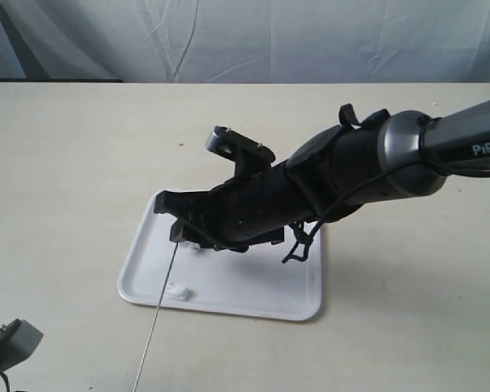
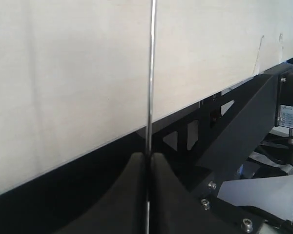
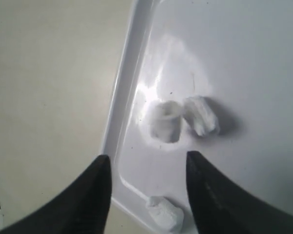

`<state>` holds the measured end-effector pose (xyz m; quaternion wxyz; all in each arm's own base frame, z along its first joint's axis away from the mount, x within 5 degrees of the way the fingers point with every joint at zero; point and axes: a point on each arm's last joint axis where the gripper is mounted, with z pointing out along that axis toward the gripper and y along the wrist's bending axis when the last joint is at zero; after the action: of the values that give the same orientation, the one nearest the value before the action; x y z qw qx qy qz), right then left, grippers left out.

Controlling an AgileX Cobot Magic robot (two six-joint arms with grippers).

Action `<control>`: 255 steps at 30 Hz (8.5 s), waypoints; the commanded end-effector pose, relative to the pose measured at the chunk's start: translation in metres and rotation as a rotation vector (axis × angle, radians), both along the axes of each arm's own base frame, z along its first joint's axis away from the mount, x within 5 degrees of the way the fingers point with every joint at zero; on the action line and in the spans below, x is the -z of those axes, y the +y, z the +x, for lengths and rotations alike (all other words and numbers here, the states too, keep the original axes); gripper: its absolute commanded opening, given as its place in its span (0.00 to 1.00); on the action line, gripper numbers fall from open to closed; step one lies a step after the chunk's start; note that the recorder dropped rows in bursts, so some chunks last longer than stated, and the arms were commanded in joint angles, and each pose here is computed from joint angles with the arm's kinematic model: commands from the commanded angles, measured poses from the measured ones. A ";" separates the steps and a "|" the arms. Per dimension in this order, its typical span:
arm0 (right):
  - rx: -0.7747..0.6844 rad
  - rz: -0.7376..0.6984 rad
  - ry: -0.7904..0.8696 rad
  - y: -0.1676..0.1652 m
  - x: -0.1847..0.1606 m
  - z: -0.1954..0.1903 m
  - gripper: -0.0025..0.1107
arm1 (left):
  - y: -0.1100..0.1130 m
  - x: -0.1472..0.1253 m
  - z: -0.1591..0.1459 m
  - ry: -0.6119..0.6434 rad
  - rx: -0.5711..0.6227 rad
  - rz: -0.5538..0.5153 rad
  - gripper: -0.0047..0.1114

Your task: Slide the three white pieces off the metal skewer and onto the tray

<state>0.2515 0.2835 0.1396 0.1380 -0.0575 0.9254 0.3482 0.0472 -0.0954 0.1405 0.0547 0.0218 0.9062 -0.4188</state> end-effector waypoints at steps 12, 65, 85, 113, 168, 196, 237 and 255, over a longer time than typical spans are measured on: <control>-0.083 0.000 -0.101 -0.002 -0.025 -0.003 0.46 | 0.013 0.009 0.017 -0.134 -0.136 0.168 0.04; -0.420 -0.029 -0.713 -0.219 -0.269 -0.224 0.46 | -0.051 -0.008 0.154 -0.154 0.115 0.270 0.27; -0.293 -0.077 -0.831 -0.236 -0.235 -0.224 0.02 | 0.034 -0.164 0.050 -1.043 -0.199 0.241 0.04; 0.511 -0.333 -0.868 -0.284 -0.141 -0.180 0.02 | 0.079 -0.120 0.018 -1.227 -0.344 0.510 0.04; 0.612 -0.524 -1.104 -0.290 -0.056 -0.192 0.02 | 0.109 -0.130 -0.013 -1.312 -0.795 0.730 0.04; 0.561 -0.636 -1.009 -0.289 -0.044 -0.198 0.02 | 0.092 -0.053 0.006 -1.131 -0.635 0.594 0.04; 0.553 -0.577 -0.964 -0.287 -0.041 -0.198 0.02 | 0.099 -0.046 0.007 -1.104 -0.744 0.661 0.04; 0.554 -0.577 -0.966 -0.287 -0.041 -0.198 0.02 | 0.099 -0.044 0.007 -1.124 -0.661 0.734 0.04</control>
<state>0.0533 -0.0034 0.1805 0.6000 0.0004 0.7994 -0.0312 0.0541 0.0036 0.1856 0.6209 -0.0314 0.7830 0.0219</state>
